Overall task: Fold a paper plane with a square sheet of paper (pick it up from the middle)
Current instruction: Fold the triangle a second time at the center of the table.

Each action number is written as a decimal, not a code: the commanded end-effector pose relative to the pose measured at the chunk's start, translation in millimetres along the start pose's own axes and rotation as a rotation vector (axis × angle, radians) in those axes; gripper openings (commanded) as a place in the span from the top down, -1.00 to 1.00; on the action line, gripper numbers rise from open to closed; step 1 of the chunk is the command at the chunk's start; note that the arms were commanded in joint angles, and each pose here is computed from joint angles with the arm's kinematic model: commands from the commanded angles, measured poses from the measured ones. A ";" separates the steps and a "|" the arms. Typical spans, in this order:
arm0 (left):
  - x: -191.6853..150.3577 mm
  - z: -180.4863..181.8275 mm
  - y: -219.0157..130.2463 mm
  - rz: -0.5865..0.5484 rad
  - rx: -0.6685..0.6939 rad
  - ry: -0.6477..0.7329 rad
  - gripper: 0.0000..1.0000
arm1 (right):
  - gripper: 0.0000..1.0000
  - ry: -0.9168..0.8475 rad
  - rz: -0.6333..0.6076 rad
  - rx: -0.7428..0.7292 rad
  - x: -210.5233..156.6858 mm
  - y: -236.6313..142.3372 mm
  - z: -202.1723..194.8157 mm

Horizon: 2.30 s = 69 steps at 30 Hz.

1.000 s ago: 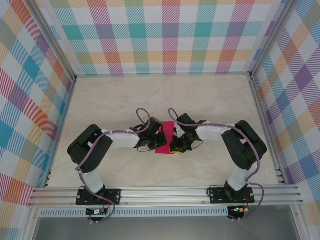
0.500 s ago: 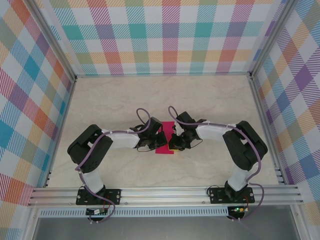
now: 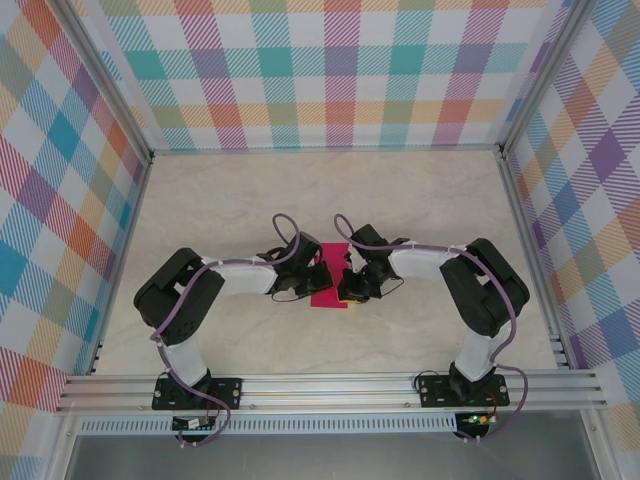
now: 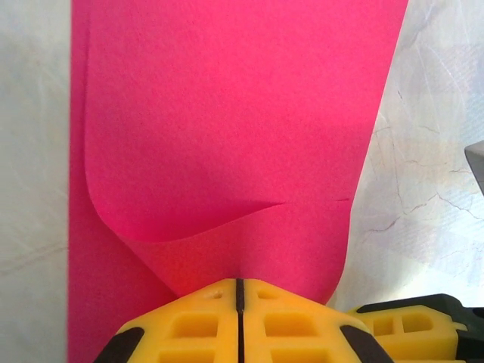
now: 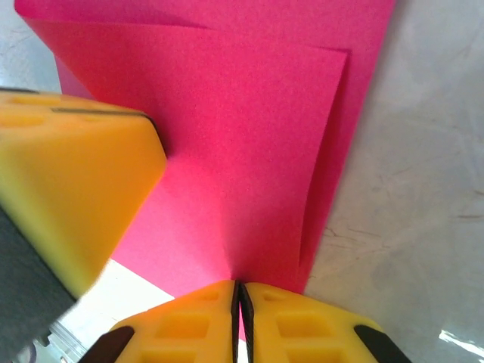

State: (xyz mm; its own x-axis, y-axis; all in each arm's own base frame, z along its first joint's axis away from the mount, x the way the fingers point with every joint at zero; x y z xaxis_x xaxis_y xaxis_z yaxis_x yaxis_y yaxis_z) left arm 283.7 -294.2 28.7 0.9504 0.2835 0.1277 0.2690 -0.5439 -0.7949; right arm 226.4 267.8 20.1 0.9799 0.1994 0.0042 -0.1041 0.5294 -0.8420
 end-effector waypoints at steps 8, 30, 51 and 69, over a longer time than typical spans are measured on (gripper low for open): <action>46.1 39.3 -11.5 -0.076 0.117 0.013 0.85 | 0.73 0.061 0.132 -0.248 -36.3 12.1 -57.9; 26.2 -27.4 -32.6 -0.064 -0.124 0.086 0.84 | 0.74 0.079 0.131 -0.217 -32.0 15.5 -51.9; 17.4 33.0 5.6 -0.029 0.124 0.071 0.90 | 0.74 0.007 0.031 -0.014 -1.6 -1.2 0.8; 8.9 38.8 13.5 -0.002 0.102 0.015 0.91 | 0.74 -0.060 0.033 0.063 29.3 7.8 26.2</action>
State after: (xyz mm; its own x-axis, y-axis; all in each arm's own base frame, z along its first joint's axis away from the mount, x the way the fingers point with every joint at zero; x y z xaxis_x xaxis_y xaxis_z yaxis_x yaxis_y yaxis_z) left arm 301.0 -284.1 27.8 0.9496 0.2510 0.1877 0.2969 -0.5283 -0.7955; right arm 255.9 296.8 34.0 0.9719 0.2320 0.0391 -0.1047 0.5757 -0.8109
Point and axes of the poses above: each hand's point on the last joint's axis, 136 mm out from that joint toward the fingers, its own y axis out along the fingers, its own z axis along the line the jaws close on, x = y × z, the point moved 1 cm from there along -y, back along the fingers, and after that the axes turned 5 degrees about -y, right-handed, at the moved point
